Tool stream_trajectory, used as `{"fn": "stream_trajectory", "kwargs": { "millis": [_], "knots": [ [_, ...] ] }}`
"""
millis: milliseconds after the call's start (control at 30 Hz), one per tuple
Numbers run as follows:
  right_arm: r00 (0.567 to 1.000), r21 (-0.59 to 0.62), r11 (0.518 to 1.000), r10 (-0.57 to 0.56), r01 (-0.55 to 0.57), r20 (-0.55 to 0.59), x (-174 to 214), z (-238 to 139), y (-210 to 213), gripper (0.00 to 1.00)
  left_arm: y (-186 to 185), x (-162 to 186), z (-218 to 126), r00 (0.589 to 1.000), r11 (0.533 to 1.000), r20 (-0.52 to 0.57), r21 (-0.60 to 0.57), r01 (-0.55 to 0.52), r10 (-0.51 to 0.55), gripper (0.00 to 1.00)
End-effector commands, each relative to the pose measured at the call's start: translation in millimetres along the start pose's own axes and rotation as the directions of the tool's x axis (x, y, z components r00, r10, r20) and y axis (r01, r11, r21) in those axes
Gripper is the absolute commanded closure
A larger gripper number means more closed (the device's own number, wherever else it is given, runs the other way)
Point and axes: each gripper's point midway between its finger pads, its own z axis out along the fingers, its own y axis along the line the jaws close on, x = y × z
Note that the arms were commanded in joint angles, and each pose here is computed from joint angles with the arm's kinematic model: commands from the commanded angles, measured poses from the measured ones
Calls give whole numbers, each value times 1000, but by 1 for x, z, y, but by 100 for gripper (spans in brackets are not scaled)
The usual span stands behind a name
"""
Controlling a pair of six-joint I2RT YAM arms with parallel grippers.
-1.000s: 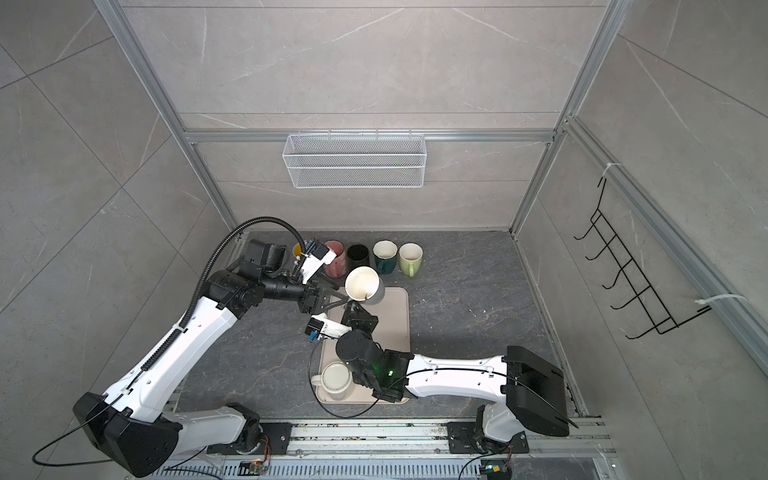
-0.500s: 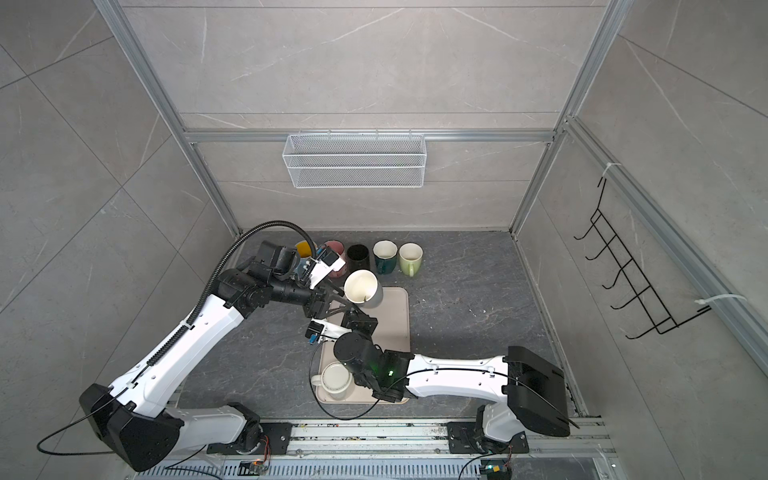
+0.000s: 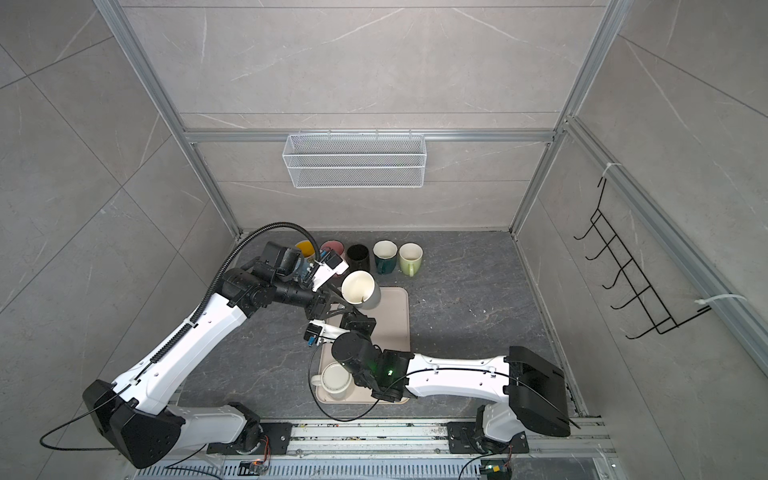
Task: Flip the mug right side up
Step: 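Grasp the grey mug's handle with the left gripper beside the right, then open the right gripper and draw it back while the left holds the mug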
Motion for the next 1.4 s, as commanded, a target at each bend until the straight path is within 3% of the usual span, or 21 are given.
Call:
{"fn": "stream_trajectory", "kwargs": {
  "millis": [0, 267, 400, 733, 933, 1367],
  "knots": [
    [971, 107, 966, 227, -234, 80, -24, -14, -66, 100, -3, 9, 3, 999, 1000, -50, 6, -1, 1, 62],
    [966, 113, 961, 243, -253, 88, -25, -15, -70, 100, -5, 10, 7, 998, 1000, -63, 21, 9, -8, 79],
    [966, 112, 961, 243, -253, 92, -26, -14, -70, 100, -9, 11, 11, 998, 999, -70, 44, 10, -7, 100],
    [967, 131, 958, 247, -254, 69, -24, -12, -70, 100, 7, 5, 18, 998, 999, -53, -32, 42, -43, 100],
    [968, 148, 957, 249, -252, 38, -15, -12, -69, 85, 15, 1, 18, 998, 996, -34, -82, 47, -49, 100],
    [964, 160, 954, 262, -253, -38, 7, -15, -64, 71, 37, 0, 16, 998, 978, -14, -201, 58, -62, 100]
  ]
}}
